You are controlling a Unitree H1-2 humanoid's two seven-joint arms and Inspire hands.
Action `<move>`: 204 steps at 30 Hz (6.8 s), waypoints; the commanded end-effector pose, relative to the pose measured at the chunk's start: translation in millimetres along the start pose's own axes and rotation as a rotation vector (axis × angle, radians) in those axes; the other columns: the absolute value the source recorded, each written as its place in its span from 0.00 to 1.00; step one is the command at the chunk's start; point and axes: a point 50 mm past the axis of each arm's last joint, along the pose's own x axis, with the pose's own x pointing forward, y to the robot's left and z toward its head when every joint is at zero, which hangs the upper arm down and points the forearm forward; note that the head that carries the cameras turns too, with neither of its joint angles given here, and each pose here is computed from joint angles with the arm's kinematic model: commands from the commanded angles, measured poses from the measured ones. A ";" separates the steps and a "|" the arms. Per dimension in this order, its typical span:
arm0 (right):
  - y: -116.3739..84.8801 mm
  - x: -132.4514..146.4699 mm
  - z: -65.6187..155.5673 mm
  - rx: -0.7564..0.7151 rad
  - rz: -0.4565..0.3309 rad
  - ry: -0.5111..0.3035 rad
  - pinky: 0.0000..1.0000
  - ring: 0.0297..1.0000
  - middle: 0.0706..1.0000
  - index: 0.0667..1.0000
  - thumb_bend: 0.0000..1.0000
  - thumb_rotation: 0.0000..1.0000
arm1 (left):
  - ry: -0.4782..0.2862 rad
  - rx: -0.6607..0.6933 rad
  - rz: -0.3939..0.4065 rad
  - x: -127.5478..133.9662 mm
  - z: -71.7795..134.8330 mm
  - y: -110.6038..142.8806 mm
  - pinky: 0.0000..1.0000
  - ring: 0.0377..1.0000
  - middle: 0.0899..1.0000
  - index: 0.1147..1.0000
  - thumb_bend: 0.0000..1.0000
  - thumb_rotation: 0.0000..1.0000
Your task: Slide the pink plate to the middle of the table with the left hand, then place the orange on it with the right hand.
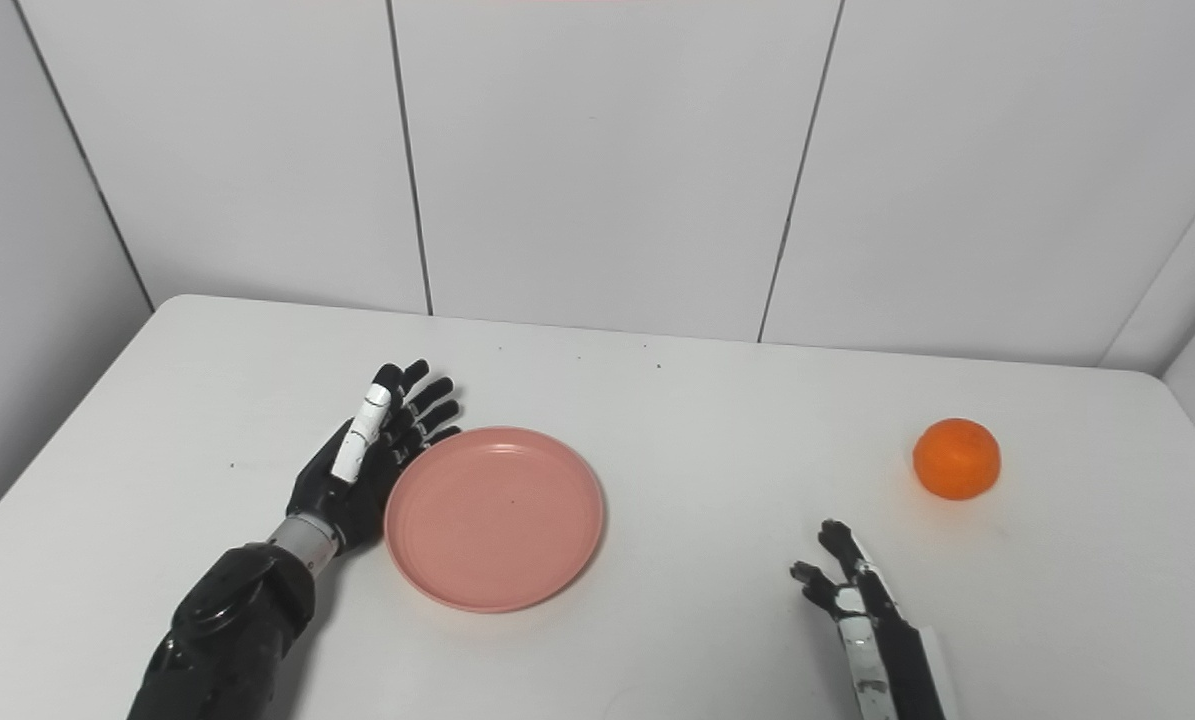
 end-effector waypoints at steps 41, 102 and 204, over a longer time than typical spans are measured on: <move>63.1 1.0 -9.2 0.015 0.097 0.168 0.76 0.79 0.91 0.86 0.73 1.00 | -0.042 -0.134 0.061 10.4 -23.0 -46.0 0.89 0.92 0.92 1.00 0.79 0.73; -5.8 29.0 90.8 -0.694 -0.220 -0.430 0.73 0.79 0.80 0.78 0.70 0.96 | -0.061 -0.160 -0.021 9.9 -22.8 -25.0 0.98 0.97 0.95 1.00 0.78 0.73; -163.9 203.0 56.8 -1.557 -0.223 0.036 0.46 0.62 0.70 0.69 0.77 0.63 | -0.045 -0.135 -0.015 2.0 -16.6 -26.3 0.95 0.95 0.93 1.00 0.79 0.72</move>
